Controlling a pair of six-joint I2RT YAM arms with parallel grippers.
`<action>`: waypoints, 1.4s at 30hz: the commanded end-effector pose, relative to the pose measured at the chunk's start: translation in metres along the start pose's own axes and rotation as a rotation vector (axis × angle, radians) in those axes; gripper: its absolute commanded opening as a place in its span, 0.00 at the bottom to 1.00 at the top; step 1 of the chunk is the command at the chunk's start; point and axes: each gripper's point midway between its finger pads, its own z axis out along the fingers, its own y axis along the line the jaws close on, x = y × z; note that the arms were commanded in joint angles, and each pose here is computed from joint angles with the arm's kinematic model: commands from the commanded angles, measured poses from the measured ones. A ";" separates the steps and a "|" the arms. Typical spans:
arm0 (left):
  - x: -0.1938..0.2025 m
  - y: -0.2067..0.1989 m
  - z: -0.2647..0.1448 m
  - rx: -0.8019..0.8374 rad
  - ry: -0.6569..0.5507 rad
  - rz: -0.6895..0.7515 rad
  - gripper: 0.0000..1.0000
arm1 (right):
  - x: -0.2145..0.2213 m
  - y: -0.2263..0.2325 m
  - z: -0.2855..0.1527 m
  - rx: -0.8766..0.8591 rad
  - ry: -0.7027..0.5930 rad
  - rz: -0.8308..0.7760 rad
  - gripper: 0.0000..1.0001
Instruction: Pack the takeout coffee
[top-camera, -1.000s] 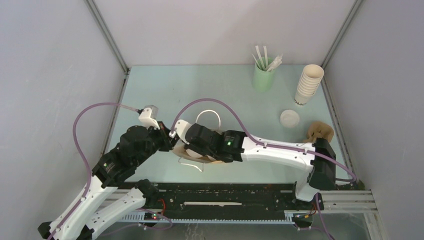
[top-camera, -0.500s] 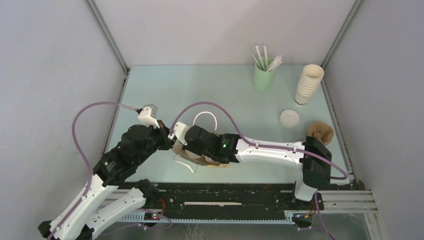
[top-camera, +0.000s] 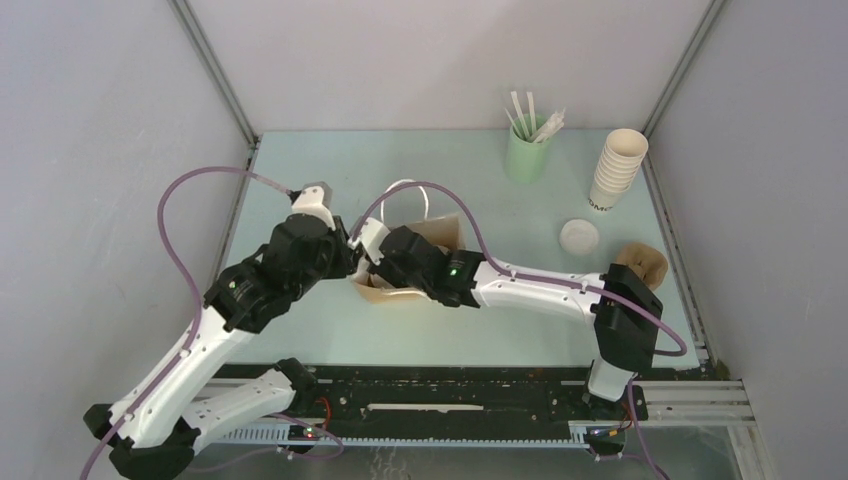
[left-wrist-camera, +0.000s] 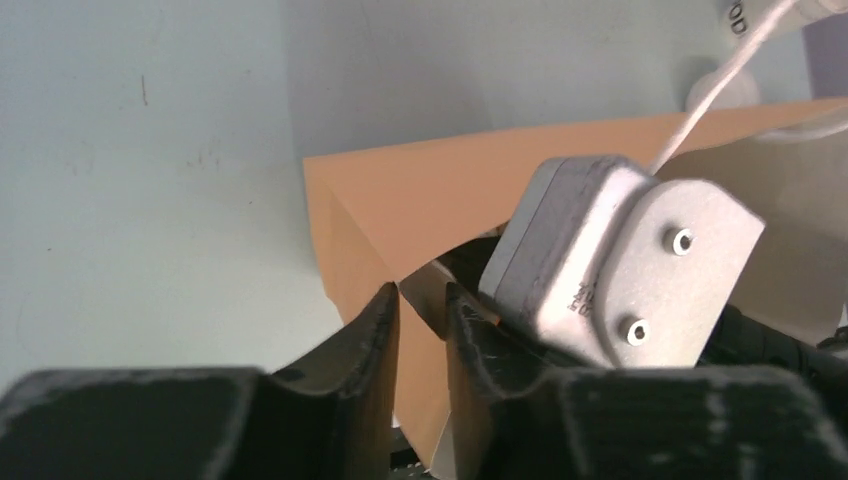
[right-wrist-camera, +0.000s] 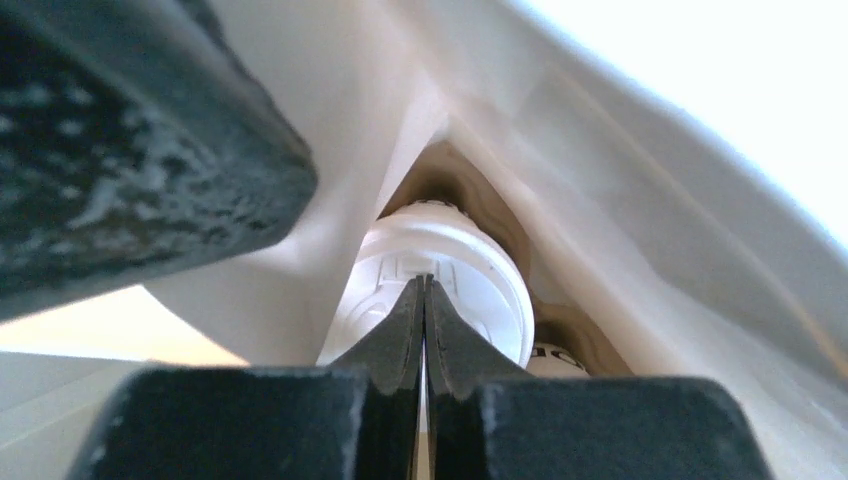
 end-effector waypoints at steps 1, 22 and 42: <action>-0.020 -0.003 -0.009 -0.025 -0.015 0.055 0.36 | 0.032 -0.001 0.018 -0.030 0.079 0.017 0.06; -0.052 0.030 -0.043 -0.172 -0.109 0.067 0.86 | 0.025 -0.010 0.026 -0.311 0.235 0.072 0.10; -0.051 0.024 -0.014 -0.100 -0.014 -0.062 0.83 | -0.030 -0.055 0.005 -0.278 0.027 0.152 0.38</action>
